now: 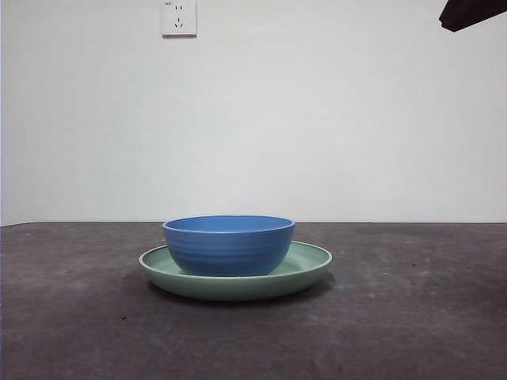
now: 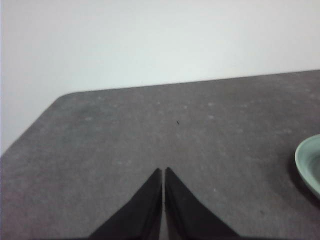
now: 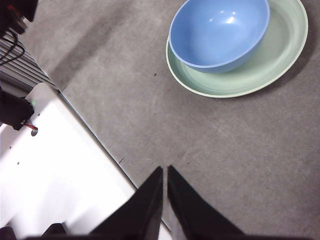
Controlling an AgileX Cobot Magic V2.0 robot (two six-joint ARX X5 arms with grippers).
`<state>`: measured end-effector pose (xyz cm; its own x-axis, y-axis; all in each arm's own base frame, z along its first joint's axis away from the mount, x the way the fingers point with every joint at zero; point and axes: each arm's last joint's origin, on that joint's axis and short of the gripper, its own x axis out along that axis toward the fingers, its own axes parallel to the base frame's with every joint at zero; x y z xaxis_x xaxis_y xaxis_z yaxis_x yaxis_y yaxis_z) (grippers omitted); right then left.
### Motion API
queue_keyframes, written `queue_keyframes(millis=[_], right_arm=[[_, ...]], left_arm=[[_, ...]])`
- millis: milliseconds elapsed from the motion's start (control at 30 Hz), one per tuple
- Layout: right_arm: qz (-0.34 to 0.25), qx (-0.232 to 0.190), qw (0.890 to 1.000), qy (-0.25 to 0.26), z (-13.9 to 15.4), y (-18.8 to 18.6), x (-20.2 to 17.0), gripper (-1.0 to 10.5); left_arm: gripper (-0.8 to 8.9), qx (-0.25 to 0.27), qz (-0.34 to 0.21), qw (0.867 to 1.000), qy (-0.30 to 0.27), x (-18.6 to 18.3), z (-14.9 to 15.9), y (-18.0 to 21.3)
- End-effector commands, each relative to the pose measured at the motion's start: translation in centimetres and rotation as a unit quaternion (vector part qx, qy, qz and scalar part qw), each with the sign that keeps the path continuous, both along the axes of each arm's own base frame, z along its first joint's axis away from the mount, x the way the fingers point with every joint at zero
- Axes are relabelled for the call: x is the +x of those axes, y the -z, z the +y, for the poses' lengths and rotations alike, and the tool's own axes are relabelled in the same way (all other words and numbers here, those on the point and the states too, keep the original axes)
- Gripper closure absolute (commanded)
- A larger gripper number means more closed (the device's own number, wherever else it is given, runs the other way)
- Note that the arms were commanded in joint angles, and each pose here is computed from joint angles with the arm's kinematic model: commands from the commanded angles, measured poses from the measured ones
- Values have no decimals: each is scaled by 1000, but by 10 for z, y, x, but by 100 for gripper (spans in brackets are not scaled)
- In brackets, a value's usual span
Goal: Pick up the blue bowl, put it on the green plate, put it on desk
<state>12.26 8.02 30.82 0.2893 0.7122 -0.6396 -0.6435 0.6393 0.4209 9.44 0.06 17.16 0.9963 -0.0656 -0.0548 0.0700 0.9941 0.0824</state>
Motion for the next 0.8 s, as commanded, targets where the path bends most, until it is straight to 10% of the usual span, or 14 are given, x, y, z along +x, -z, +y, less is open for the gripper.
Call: queue_keyframes(millis=[33,800], right_arm=[[-13,4,1000,-8,2,-5,1,939],[-13,4,1000,-8,2,-5,1,939]], left_arm=[[804,-2,4,1000,-3,1,0,5],[804,-29,61,998,-6,1,0,22]])
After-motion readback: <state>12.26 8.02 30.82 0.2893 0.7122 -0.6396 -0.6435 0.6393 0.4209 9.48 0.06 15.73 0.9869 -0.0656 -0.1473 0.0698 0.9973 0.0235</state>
